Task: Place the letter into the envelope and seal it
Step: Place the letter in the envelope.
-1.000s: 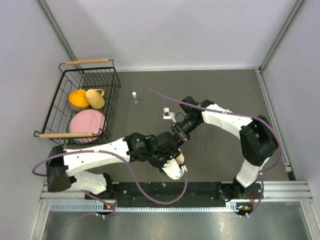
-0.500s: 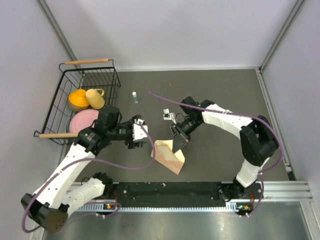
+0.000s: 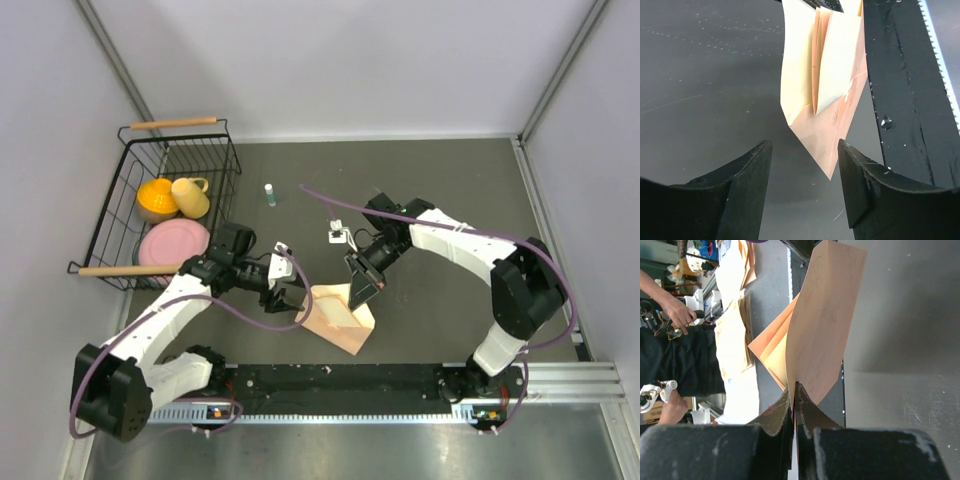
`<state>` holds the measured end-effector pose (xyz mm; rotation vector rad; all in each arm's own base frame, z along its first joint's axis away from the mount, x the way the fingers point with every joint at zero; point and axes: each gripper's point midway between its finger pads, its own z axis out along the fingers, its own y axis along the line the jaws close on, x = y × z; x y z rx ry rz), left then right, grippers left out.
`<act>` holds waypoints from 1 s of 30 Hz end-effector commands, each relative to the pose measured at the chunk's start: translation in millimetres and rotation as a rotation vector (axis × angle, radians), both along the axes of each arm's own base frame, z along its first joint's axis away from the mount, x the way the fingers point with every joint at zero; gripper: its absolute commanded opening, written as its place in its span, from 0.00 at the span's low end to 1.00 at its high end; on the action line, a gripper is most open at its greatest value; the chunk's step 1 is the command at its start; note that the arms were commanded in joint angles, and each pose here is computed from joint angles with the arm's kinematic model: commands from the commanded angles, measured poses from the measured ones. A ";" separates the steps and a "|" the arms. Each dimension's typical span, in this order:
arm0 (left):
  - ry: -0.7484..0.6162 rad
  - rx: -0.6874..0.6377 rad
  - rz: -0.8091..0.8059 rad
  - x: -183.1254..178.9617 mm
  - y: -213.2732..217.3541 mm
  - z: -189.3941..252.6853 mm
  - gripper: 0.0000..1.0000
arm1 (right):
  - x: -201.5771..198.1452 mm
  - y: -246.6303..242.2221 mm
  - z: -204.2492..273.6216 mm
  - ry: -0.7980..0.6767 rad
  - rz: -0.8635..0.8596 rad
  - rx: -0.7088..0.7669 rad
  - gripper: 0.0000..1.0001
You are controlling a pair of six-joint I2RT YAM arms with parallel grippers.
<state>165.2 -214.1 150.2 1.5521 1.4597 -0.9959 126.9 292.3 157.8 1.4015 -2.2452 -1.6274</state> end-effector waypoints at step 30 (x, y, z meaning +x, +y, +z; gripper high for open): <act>0.287 -0.035 -0.053 -6.5 -12.8 -16.8 0.19 | 54.3 13.2 -21.2 -0.198 -0.013 -0.070 0.00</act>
